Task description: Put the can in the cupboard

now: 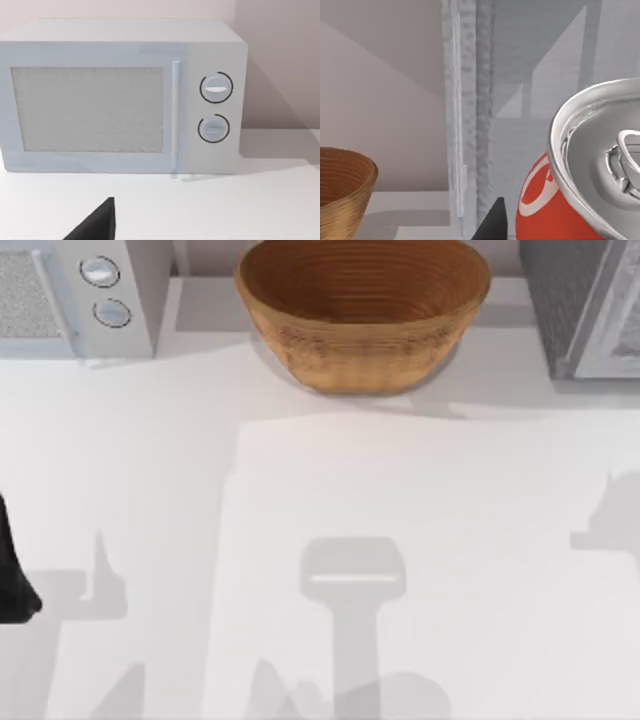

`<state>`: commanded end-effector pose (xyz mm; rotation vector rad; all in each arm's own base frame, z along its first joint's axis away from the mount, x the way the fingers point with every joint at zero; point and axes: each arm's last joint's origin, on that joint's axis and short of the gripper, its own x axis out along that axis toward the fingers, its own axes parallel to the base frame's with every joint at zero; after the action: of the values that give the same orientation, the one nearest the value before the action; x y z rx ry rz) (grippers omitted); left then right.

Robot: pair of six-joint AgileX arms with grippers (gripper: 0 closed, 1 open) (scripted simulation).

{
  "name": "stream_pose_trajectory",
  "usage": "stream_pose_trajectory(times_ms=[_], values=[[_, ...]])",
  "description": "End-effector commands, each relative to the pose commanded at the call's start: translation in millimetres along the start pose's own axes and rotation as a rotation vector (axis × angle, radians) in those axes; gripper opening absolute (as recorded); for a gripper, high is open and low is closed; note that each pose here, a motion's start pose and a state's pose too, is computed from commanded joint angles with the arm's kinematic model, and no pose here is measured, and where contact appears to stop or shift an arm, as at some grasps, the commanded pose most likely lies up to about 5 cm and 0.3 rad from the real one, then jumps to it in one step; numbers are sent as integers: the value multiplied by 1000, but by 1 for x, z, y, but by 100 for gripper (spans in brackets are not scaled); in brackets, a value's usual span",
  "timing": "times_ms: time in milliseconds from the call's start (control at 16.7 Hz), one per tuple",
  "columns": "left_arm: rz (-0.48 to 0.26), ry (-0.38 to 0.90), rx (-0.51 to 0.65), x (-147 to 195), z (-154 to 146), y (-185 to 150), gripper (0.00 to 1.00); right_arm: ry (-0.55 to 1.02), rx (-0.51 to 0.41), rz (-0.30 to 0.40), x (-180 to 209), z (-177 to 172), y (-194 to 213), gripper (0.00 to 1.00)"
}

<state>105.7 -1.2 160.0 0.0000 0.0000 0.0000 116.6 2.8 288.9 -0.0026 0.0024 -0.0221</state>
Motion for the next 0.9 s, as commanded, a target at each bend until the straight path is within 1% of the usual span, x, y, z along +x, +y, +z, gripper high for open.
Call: stream_pose_trajectory(times_ms=[240,540,900], values=[[0,0,0,0,0,0,100,-2,1,9,13,47,4,0],[0,0,0,0,0,0,100,-1,4,38,35,100,13,0],[0,0,0,0,0,0,100,-4,4,24,69,157,22,0]])
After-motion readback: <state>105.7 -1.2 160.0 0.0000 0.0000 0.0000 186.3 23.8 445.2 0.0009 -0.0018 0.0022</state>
